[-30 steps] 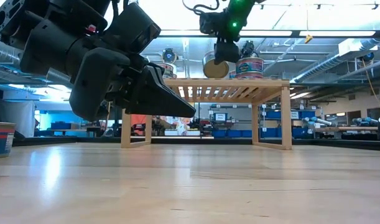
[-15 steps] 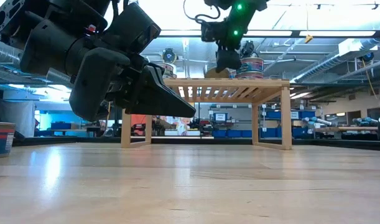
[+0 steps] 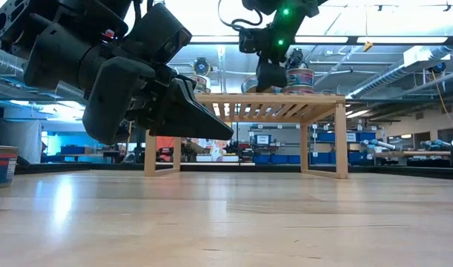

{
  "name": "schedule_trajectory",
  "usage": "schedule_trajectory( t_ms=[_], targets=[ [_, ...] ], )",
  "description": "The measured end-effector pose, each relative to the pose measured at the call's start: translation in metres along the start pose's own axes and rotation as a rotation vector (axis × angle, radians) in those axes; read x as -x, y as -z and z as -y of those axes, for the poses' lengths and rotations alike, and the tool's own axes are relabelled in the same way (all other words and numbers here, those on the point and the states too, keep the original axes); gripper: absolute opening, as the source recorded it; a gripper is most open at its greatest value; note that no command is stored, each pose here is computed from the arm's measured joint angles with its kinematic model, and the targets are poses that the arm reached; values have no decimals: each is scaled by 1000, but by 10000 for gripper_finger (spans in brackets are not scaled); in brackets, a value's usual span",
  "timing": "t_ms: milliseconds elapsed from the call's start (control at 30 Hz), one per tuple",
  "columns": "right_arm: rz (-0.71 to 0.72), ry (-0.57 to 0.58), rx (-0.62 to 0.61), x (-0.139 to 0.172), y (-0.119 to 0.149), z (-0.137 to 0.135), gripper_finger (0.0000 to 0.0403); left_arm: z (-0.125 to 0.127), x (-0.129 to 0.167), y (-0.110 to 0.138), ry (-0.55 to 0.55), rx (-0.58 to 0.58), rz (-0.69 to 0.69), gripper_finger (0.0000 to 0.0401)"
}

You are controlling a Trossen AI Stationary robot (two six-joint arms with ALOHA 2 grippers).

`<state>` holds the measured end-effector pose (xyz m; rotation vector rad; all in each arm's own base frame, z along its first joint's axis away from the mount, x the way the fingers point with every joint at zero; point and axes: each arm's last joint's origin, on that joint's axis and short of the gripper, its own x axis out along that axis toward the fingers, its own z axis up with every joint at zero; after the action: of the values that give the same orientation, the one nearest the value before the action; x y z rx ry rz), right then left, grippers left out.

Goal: Stack canned seafood by type on shelf
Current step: Put the blue tuna can on the shelf

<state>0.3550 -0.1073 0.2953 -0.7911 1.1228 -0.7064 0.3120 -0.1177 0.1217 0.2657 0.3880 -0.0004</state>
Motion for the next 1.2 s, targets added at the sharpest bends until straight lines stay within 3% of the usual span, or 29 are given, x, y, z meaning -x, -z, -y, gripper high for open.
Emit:
schedule_trajectory(
  t_ms=[100, 167, 400, 500, 800, 867, 1033, 1200],
  targets=[
    [-8, 29, -6, 2, -1, 0, 379, 0, 0, 0, 0, 0, 0, 0],
    [-15, 41, -7, 2, -1, 0, 391, 0, 0, 0, 0, 0, 0, 0],
    [-5, 24, -6, 6, -3, -3, 367, 0, 0, 0, 8, 0, 0, 0],
    [10, -47, -53, 12, -4, 1, 357, 0, 0, 0, 8, 0, 0, 0],
    [60, -369, -404, 29, -3, 40, 349, 0, 0, 0, 8, 1, 0, 0],
    [84, -393, -447, 30, -4, 48, 340, 0, 0, 0, 17, 1, 1, 0],
    [148, -354, -513, 25, -7, 61, 259, 1, 0, 0, 25, 1, 2, 0],
    [118, -362, -522, 6, -6, 60, 81, 1, 0, 0, 26, 1, 2, 0]
  ],
)
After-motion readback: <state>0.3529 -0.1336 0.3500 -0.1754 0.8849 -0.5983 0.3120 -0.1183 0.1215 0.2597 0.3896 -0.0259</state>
